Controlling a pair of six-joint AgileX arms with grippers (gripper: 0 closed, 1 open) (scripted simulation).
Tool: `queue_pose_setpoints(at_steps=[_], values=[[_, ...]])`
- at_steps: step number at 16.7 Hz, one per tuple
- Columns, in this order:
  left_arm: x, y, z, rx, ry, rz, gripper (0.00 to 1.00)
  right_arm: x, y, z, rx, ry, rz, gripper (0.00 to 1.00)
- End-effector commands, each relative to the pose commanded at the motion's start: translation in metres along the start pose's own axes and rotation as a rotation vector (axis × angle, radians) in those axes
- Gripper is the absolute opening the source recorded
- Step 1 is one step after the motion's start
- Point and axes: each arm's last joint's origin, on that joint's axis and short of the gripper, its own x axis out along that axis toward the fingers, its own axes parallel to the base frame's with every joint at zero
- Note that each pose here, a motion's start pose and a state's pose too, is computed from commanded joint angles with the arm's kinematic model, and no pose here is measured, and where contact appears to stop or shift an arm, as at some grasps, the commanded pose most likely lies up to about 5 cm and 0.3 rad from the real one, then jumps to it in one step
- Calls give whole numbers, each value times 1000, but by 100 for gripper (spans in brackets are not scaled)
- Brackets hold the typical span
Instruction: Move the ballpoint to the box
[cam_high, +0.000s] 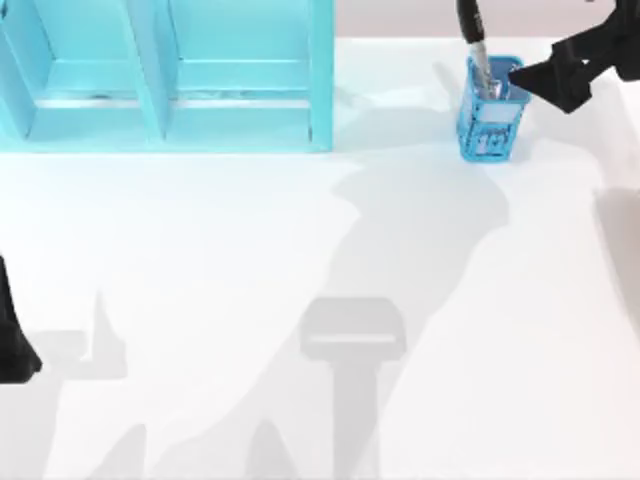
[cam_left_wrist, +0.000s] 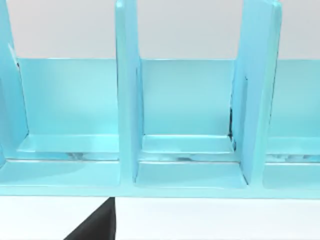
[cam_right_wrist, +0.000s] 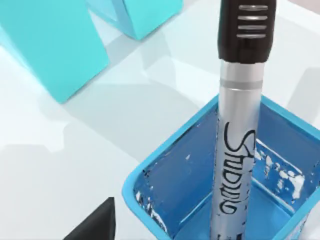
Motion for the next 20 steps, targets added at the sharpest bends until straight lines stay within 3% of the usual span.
queue_pose_setpoints(at_steps=[4,11,15,20], values=[[0,0,0,0,0,0,100,15,-1,2,0,-1,-1,100],[0,0,0,0,0,0,100,97,-1,0,1,1,0,100],[0,0,0,0,0,0,100,100,0,0,0,0,0,100],[0,0,0,0,0,0,100,100,0,0,0,0,0,62]])
